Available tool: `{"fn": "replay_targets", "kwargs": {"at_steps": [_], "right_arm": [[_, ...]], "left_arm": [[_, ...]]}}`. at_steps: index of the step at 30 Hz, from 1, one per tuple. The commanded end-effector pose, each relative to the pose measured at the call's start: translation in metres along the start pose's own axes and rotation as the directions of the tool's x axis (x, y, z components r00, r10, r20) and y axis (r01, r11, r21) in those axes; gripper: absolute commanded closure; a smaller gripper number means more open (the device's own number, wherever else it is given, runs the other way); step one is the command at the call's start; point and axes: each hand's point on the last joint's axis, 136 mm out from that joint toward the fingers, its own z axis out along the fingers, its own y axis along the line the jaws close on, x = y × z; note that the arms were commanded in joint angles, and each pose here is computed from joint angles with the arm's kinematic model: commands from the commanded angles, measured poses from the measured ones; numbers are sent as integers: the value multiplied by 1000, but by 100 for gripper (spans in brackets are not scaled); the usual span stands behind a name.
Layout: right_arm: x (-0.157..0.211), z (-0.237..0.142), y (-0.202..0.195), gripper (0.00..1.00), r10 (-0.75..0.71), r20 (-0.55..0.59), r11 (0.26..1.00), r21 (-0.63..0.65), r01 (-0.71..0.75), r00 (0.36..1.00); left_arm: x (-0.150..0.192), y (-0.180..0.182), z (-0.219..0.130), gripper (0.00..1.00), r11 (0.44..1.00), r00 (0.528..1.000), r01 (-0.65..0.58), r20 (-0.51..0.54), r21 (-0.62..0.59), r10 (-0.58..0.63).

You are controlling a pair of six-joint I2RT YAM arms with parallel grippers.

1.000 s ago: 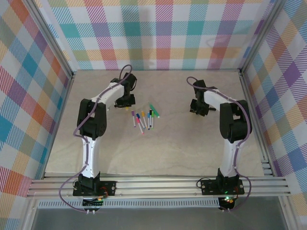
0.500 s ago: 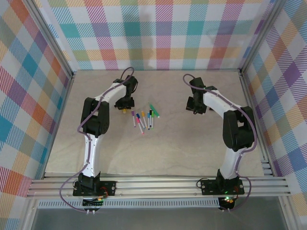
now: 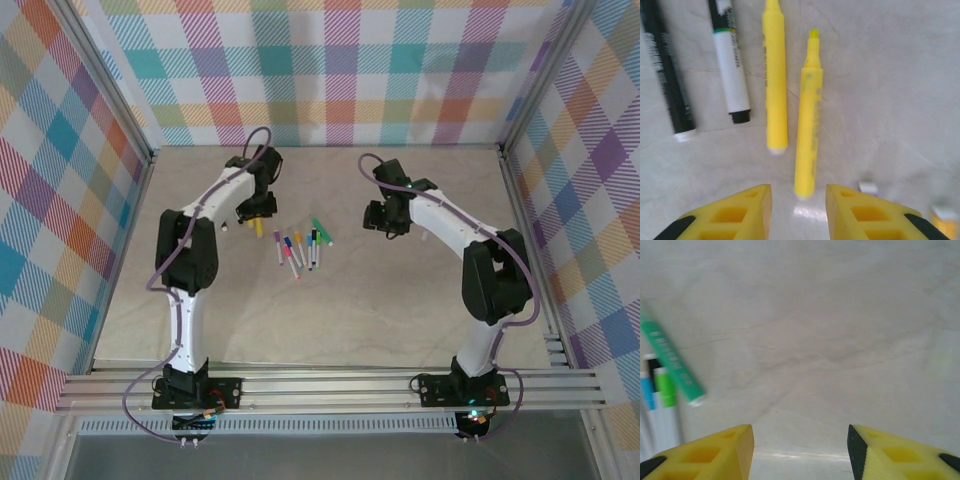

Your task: Open the pen caps

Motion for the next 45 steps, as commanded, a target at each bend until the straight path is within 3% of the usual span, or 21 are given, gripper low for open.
{"fn": "replay_targets", "kwargs": {"at_steps": [1,6,11,25,45], "right_arm": [[5,15,31,48,-54,-46,996,-75,51,997],[8,31,68,48,-100,-55,980,-179,89,993],[12,46,94,51,-172,-66,969,-189,157,983],[23,77,109,67,-259,-103,961,-131,245,960],[34,89,102,68,-277,-139,959,-104,265,951]], "left_arm": [[6,-16,-43,67,988,997,51,53,143,-59],[37,-42,-52,67,955,996,72,32,288,-85],[58,-51,-55,67,929,995,91,5,358,-100],[70,-51,-53,67,930,997,78,-10,360,-80],[72,-59,-49,68,926,997,72,-28,371,-66]]}}
